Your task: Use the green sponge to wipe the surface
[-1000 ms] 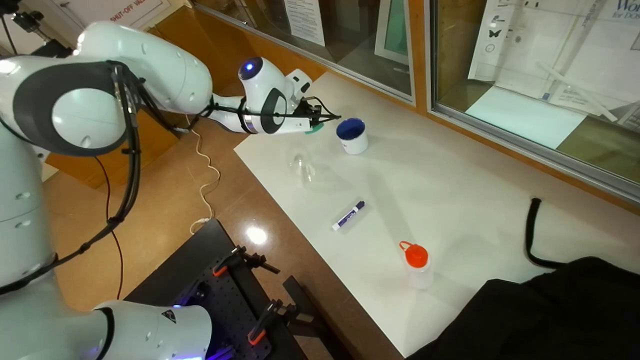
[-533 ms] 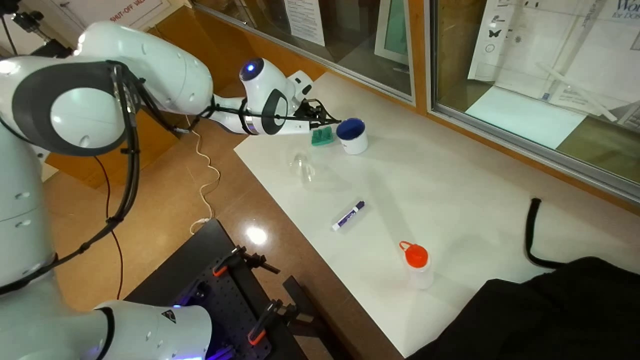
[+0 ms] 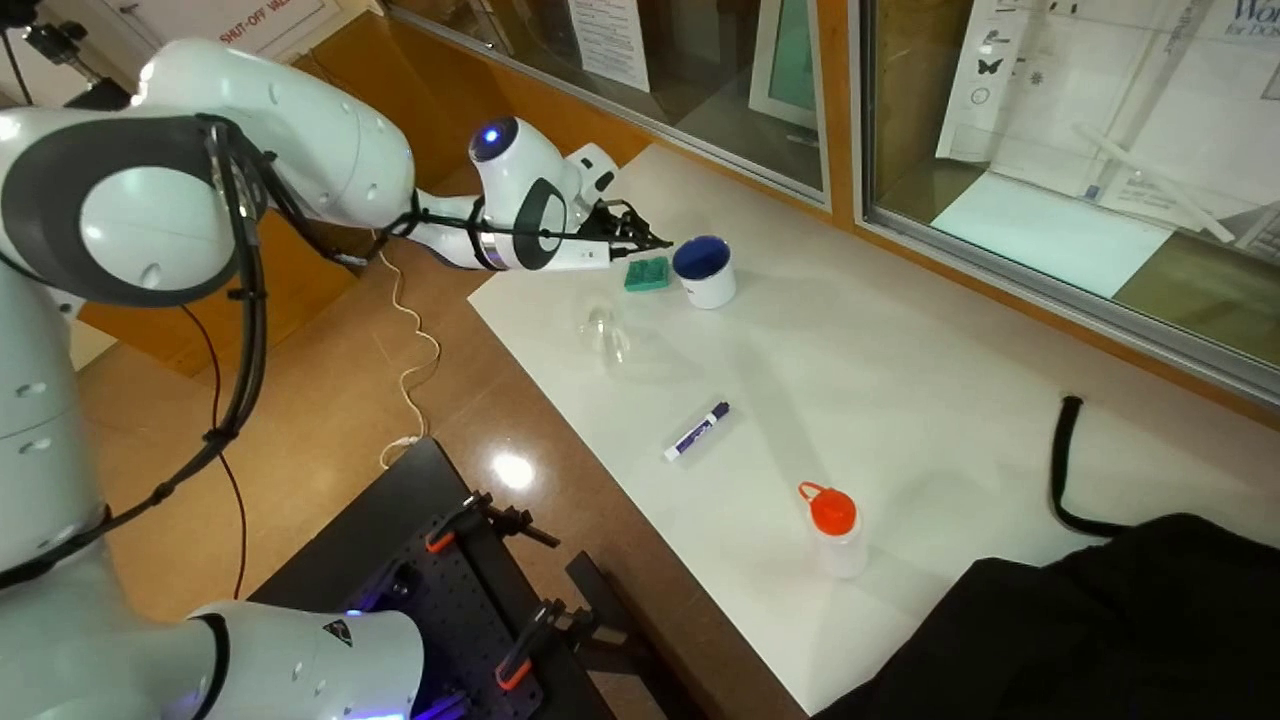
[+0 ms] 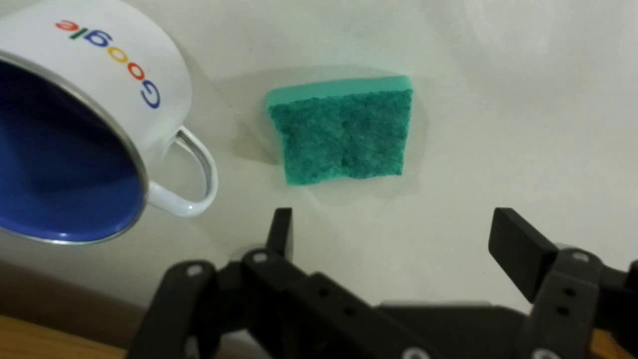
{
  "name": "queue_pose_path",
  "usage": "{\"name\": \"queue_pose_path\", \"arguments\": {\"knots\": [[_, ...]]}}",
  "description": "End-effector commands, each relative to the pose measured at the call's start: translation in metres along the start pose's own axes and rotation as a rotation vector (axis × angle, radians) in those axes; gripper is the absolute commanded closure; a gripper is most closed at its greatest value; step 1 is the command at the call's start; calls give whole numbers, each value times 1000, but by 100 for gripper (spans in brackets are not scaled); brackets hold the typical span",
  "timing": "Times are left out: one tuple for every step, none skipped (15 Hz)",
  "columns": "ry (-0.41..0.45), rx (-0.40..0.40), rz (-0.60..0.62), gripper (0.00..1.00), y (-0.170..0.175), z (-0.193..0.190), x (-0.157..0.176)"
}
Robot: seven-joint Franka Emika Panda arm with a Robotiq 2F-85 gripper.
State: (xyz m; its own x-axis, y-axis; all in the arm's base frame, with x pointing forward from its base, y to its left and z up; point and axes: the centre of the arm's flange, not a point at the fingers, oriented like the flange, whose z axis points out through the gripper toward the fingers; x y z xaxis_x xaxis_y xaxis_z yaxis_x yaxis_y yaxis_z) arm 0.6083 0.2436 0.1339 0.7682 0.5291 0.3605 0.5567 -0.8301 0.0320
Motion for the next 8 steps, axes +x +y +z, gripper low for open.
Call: {"name": "queue_pose_path", "arguments": {"knots": [[-66, -1, 9, 0, -20, -44, -16], [-75, -11, 12, 0, -24, -54, -19], [-86, -24, 26, 0, -28, -63, -22], [-97, -36, 42, 0, -30, -74, -25], [-108, -54, 60, 0, -31, -83, -27], [-118, -66, 82, 0, -30, -93, -30], [-131, -72, 101, 0, -29, -100, -31], [-141, -80, 116, 0, -29, -107, -32]]}}
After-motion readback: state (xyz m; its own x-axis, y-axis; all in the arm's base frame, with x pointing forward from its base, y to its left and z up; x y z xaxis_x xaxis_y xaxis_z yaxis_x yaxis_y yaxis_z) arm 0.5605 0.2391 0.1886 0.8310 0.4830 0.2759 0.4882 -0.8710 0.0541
